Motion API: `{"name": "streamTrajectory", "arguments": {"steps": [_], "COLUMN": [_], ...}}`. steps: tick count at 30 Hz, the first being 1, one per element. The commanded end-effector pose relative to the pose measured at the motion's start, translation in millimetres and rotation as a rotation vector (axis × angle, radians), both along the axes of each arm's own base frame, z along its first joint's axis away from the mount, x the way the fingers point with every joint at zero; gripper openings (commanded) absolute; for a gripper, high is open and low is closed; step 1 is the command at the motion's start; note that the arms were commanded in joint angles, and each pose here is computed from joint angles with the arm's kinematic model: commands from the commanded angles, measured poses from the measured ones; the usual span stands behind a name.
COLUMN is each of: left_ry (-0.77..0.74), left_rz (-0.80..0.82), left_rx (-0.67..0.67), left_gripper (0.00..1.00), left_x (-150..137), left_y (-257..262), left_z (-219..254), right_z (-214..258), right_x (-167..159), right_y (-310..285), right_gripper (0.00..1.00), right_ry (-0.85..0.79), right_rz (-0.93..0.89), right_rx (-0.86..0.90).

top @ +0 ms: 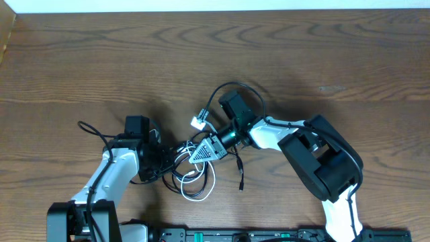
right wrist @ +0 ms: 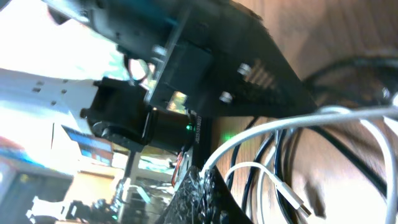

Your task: Untangle cables

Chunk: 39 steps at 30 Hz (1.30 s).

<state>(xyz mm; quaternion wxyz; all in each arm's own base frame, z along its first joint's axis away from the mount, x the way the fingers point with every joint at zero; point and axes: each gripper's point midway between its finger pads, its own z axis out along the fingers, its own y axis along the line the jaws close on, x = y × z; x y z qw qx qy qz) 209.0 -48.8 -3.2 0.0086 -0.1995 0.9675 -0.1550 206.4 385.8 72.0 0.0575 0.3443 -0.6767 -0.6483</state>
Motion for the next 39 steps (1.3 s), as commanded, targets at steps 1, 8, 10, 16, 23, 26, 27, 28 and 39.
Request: {"name": "streamTrajectory", "arguments": {"steps": [1, 8, 10, 16, 23, 26, 27, 28, 39], "left_ry": [0.022, 0.022, 0.022, 0.022, 0.023, 0.023, 0.023, 0.023, -0.008], "left_rz": [0.017, 0.017, 0.017, 0.017, 0.017, 0.017, 0.017, 0.018, -0.082], "left_rx": [0.057, 0.057, 0.057, 0.057, 0.057, 0.059, 0.064, 0.071, -0.049], "left_gripper": [0.19, 0.19, 0.19, 0.19, 0.19, 0.19, 0.19, 0.19, 0.08], "left_x": [-5, -5, -5, -5, -6, -6, -6, -6, -6], "left_y": [11, 11, 11, 11, 11, 11, 12, 13, -7], "left_z": [-7, -7, -7, -7, -7, -7, -7, -7, -1], "right_z": [-14, 0, -6, -20, -20, -21, -22, -24, -39], "right_x": [-10, -13, -11, -10, -8, -12, -12, -13, -18], "right_y": [8, 15, 16, 18, 20, 21, 22, 23, 35], "right_gripper": [0.01, 0.02, 0.02, 0.08, 0.22, 0.24, 0.26, 0.27, 0.40], "right_ry": [0.001, -0.014, -0.020, 0.001, 0.012, 0.015, 0.014, 0.011, -0.035], "right_rz": [-0.003, 0.028, 0.010, -0.004, -0.007, 0.000, -0.001, -0.004, -0.046], "right_rx": [-0.064, 0.004, -0.018, -0.049, -0.046, -0.049, -0.052, -0.058, -0.134]}}
